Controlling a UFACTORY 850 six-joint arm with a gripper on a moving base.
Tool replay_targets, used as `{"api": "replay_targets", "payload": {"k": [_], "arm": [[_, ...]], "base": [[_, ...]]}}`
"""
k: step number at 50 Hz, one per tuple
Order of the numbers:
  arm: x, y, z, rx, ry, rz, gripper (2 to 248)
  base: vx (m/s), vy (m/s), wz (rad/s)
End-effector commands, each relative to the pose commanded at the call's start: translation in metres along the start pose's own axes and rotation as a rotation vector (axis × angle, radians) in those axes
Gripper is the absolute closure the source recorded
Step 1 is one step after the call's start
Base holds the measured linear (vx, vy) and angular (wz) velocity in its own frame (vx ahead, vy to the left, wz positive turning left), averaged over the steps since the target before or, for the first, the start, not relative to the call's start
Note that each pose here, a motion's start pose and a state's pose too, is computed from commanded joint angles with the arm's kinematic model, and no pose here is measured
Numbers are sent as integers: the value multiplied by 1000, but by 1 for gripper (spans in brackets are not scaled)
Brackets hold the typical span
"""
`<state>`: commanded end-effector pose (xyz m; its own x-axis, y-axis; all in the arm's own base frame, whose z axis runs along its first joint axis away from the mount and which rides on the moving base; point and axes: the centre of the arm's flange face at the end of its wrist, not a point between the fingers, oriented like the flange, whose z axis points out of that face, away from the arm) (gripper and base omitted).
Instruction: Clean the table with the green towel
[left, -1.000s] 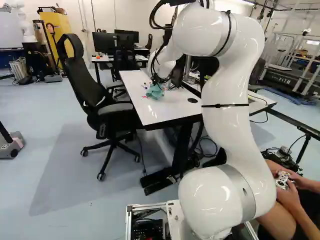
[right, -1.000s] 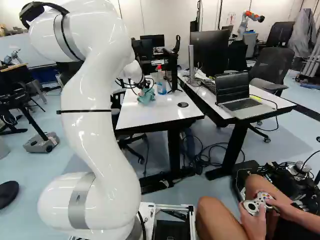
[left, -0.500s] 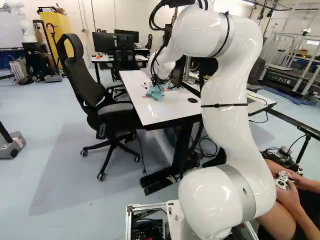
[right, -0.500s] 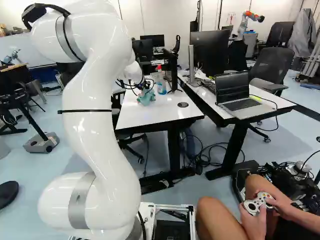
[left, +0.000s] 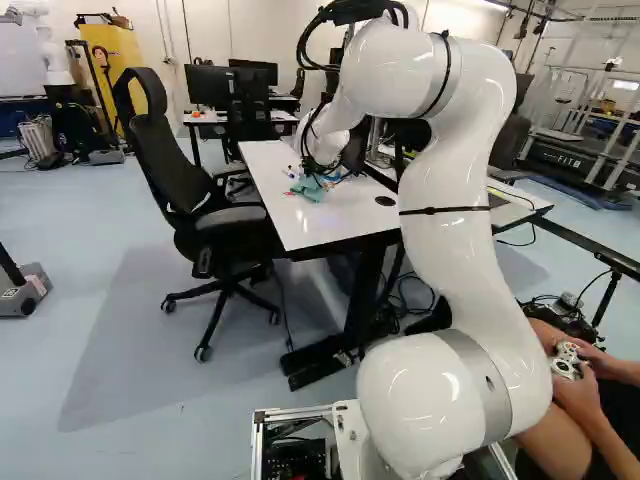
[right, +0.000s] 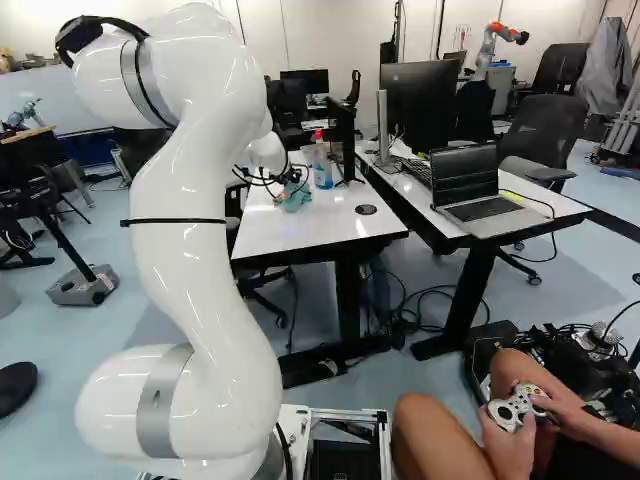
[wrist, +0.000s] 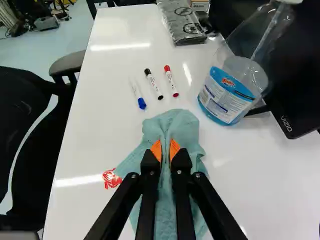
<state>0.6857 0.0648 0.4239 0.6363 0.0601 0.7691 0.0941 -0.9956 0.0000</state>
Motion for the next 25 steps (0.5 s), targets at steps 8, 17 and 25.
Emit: {"api": "replay_targets", "payload": {"k": [8, 17, 25], "arm": [[-9, -1, 1, 1, 5, -1, 211], [-16, -1, 6, 1, 16, -1, 211], [-20, -1, 14, 1, 27, -1, 211]], "base": [[0, 0, 0], [0, 0, 0], [0, 0, 0]]}}
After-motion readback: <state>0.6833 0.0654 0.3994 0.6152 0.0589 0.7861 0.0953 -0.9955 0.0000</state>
